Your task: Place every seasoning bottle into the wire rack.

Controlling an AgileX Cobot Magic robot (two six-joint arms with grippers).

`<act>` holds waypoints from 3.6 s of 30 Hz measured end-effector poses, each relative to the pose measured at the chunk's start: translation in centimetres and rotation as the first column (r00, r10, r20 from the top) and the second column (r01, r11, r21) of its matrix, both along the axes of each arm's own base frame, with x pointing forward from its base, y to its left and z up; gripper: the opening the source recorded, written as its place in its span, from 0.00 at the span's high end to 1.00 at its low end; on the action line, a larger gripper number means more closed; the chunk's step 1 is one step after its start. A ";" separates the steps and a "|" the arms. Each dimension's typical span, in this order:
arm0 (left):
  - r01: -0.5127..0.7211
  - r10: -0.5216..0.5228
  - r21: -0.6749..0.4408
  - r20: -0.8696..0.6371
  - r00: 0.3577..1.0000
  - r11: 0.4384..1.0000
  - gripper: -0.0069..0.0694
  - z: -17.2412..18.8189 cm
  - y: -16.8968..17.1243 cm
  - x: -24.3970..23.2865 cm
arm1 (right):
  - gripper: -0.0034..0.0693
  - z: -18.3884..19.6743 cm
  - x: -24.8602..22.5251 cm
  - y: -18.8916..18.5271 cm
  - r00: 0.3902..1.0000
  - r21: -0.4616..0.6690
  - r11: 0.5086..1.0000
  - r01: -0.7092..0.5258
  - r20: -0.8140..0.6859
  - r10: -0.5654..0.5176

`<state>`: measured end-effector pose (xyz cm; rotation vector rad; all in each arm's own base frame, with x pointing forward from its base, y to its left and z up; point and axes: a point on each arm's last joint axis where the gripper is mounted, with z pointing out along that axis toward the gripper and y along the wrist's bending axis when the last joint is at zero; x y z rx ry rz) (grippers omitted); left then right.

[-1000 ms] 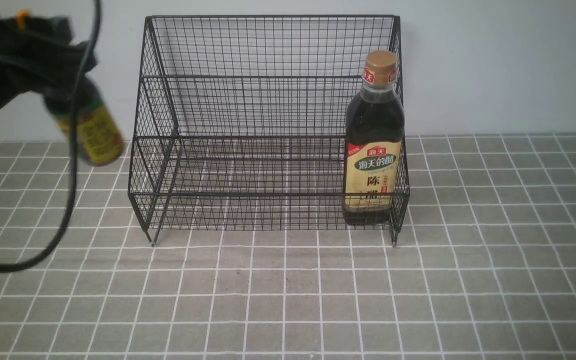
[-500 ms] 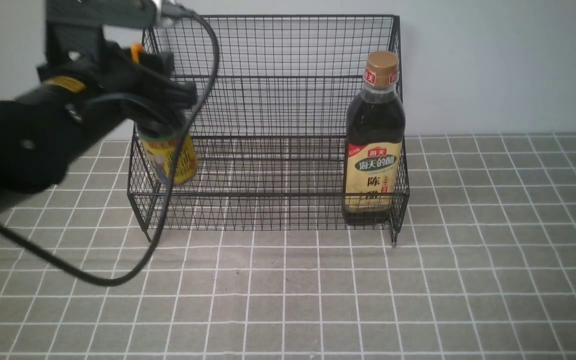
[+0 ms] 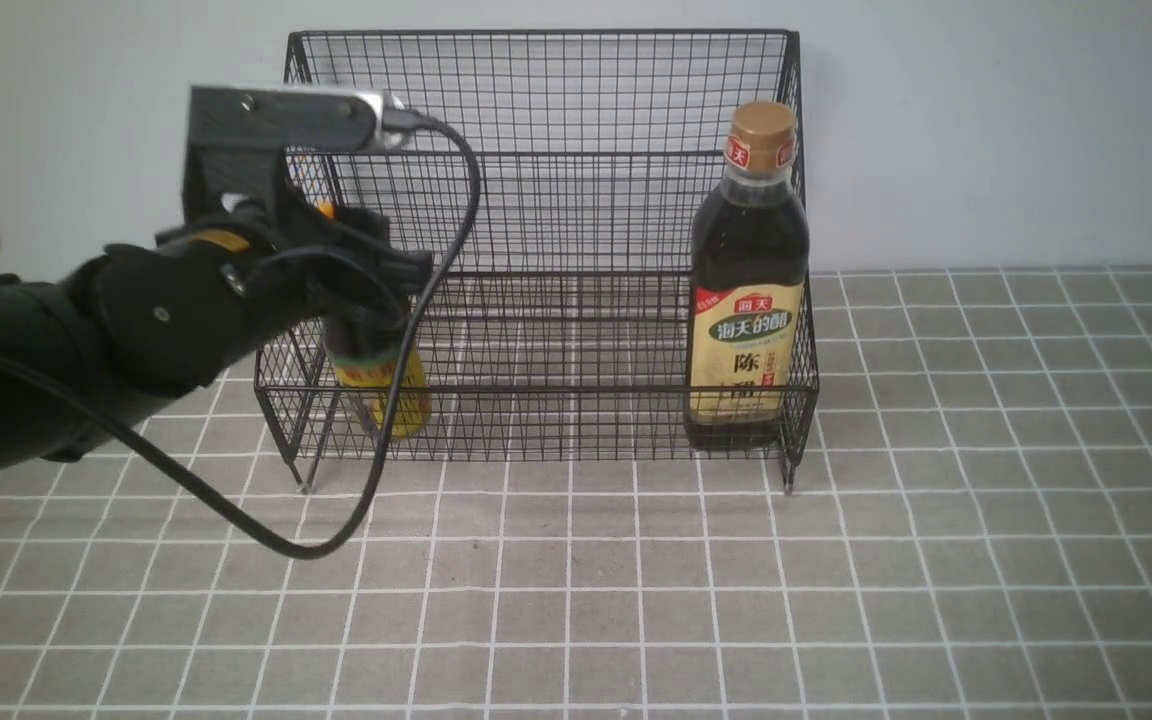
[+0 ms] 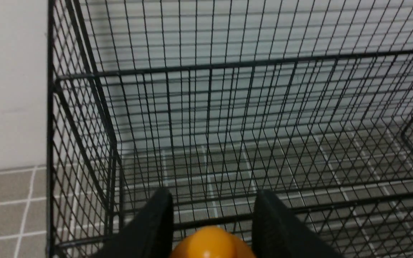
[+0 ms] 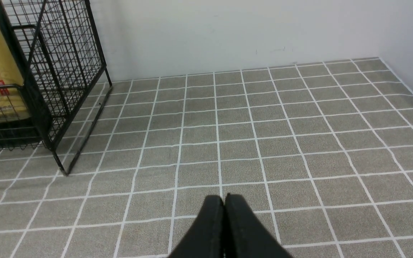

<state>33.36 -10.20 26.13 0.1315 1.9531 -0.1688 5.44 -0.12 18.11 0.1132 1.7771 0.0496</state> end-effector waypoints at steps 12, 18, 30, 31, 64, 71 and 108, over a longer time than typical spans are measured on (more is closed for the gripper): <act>0.033 -0.032 -0.011 0.010 0.999 0.999 0.32 1.4 -0.1 -0.7 | 0.97 0.0 0.0 0.0 1.000 0.000 1.000 0.000 0.000 0.000; 0.079 -0.075 -0.045 0.098 0.992 0.996 0.33 5.9 0.4 -3.5 | 0.97 0.0 0.0 0.0 1.000 0.000 1.000 0.000 0.000 0.000; 0.380 -0.382 -0.099 -0.005 0.924 0.920 0.88 11.1 1.2 -14.4 | 0.97 0.0 0.0 0.0 1.000 0.000 1.000 0.000 0.000 0.000; 0.388 -0.392 -0.108 -0.020 0.920 0.915 0.90 10.8 1.3 -15.2 | 0.97 0.0 0.0 0.0 1.000 0.000 1.000 0.000 0.000 0.000; 0.381 -0.383 0.047 0.166 0.909 0.923 0.92 6.9 5.3 -25.5 | 0.97 0.0 0.0 0.0 1.000 0.000 1.000 0.000 0.000 0.000; 0.201 -0.196 0.005 0.249 0.949 0.980 0.92 4.9 7.7 -28.4 | 0.97 0.0 0.0 0.0 1.000 0.002 1.000 0.000 0.000 0.000; -0.088 0.082 0.071 0.086 0.993 0.994 0.92 -9.0 9.8 -28.2 | 0.97 0.0 0.0 0.0 1.000 0.027 1.000 0.006 0.001 -0.006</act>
